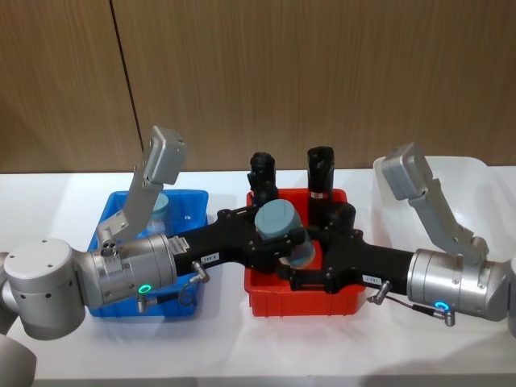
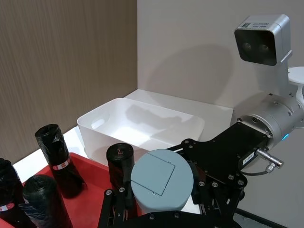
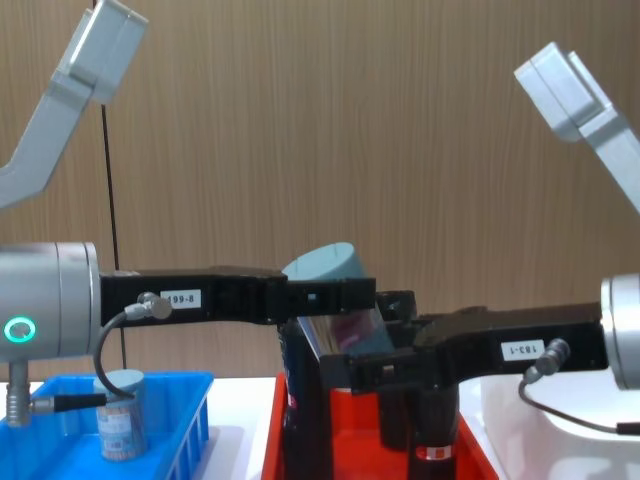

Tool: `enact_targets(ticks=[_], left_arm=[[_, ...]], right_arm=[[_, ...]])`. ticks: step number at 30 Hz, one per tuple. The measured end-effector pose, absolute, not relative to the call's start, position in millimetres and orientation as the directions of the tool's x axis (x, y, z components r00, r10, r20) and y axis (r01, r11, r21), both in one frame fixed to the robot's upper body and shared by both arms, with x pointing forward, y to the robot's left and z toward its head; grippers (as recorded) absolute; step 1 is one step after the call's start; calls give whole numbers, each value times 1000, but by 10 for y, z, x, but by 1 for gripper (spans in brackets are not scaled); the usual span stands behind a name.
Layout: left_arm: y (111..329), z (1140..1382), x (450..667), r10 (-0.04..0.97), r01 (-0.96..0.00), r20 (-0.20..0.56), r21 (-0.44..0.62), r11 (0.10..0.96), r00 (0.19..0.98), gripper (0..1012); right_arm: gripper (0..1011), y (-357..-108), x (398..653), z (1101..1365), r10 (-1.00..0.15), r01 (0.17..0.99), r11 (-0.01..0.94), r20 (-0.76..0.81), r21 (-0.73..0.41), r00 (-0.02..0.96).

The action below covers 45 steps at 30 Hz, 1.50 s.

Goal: Pick the cotton swabs from the blue box and place them into the white box.

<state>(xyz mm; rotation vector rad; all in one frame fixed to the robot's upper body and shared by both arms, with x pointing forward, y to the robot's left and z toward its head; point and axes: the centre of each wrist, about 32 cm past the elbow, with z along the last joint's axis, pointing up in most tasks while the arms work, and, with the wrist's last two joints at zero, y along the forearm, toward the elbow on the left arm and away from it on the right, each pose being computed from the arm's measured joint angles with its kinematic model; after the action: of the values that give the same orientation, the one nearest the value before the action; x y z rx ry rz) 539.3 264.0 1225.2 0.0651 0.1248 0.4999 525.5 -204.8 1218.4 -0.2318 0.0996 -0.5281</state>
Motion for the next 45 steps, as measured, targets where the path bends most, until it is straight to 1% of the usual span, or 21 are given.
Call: enact_targets(ticks=[20,23,28,34,36,37,38,39,40,41,42,45], left_arm=[[2640,12252,5393,482,-474,-103,93,876,870,664],[2640,12252,5393,482,-474,-103,93,876,870,663],[2639,12252,5393,482,-474,-103,93,876,870,664],[2639,12253,5393,481,-473,-103,93,876,870,663],[2640,12253,5393,481,-473,-103,93,876,870,666],[2640,12252,5393,481,-474,-103,93,876,870,676],[2640,12252,5393,482,-474,-103,93,876,870,723],[2640,12253,5393,482,-474,-103,93,876,870,734],[2640,12252,5393,482,-474,-103,93,876,870,777],[2640,12252,5393,482,-474,-103,93,876,870,777],[2640,12253,5393,482,-474,-103,93,876,870,830],[2640,12252,5393,482,-474,-103,93,876,870,908]], right_arm=[[996,-1956,5284,12195,-490,468,851,-40,-237,871],[949,-1945,5288,12193,-488,466,852,-40,-237,872],[825,-1930,5293,12192,-487,466,853,-40,-235,872],[642,-1917,5298,12191,-487,465,854,-42,-232,873],[633,-1914,5301,12191,-486,465,855,-42,-231,873],[633,-1913,5301,12191,-486,465,855,-43,-231,873],[633,-1907,5302,12193,-485,464,856,-42,-229,874],[633,-1908,5302,12193,-485,464,856,-42,-229,873],[632,-1907,5303,12192,-486,465,856,-42,-228,873],[633,-1907,5303,12192,-486,465,856,-42,-228,873],[633,-1907,5304,12192,-486,465,856,-42,-227,873],[632,-1907,5306,12194,-486,465,856,-43,-225,873]])
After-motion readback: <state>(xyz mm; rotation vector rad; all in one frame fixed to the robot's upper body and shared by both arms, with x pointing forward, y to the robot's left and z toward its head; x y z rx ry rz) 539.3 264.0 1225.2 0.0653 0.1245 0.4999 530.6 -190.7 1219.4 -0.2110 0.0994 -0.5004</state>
